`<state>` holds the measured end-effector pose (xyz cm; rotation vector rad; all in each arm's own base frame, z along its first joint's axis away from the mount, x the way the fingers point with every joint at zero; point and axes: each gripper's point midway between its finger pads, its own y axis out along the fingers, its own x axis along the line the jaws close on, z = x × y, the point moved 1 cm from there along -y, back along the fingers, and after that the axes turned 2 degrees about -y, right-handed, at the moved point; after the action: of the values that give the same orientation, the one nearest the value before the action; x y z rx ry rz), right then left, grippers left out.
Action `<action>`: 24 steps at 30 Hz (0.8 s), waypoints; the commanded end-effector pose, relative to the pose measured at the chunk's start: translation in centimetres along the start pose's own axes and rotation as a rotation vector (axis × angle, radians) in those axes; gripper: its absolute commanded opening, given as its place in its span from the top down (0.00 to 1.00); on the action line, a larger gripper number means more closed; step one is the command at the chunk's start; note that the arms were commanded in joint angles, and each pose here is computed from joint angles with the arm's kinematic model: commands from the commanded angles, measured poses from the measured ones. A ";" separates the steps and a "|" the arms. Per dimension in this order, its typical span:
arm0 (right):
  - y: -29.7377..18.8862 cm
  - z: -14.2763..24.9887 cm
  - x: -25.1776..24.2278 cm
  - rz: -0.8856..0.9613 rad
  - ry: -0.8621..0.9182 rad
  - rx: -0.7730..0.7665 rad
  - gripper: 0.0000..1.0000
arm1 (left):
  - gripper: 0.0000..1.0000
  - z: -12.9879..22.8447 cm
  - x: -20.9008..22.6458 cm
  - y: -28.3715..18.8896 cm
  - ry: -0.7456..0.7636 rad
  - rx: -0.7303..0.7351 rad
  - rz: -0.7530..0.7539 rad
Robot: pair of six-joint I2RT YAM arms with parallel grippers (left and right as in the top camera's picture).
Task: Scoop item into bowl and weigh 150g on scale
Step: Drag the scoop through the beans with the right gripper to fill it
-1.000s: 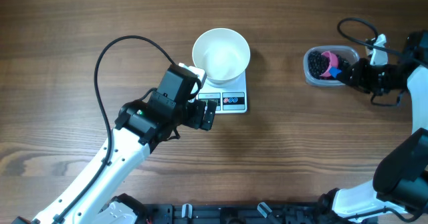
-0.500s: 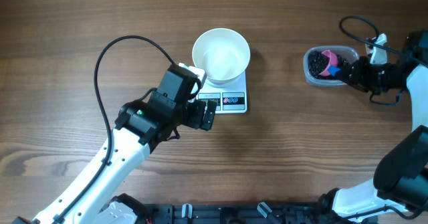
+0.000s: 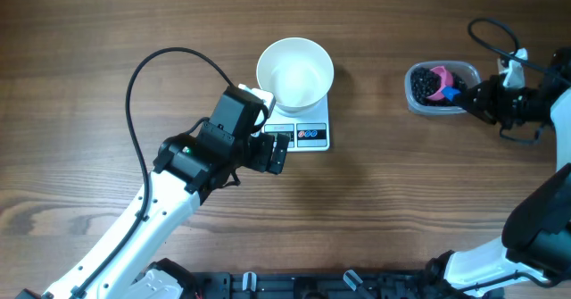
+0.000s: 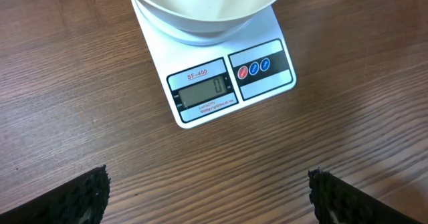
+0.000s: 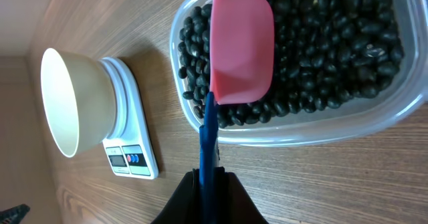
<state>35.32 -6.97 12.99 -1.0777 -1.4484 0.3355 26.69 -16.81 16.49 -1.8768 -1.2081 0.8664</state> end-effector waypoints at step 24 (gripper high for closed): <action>-4.9 -0.1 -0.9 -0.302 0.202 -0.117 0.96 | 0.00 0.4 0.2 0.3 0.005 0.014 0.000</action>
<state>33.19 -10.76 15.88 -0.9916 -1.3893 -0.0321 26.69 -16.81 16.49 -1.8768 -1.2081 0.8664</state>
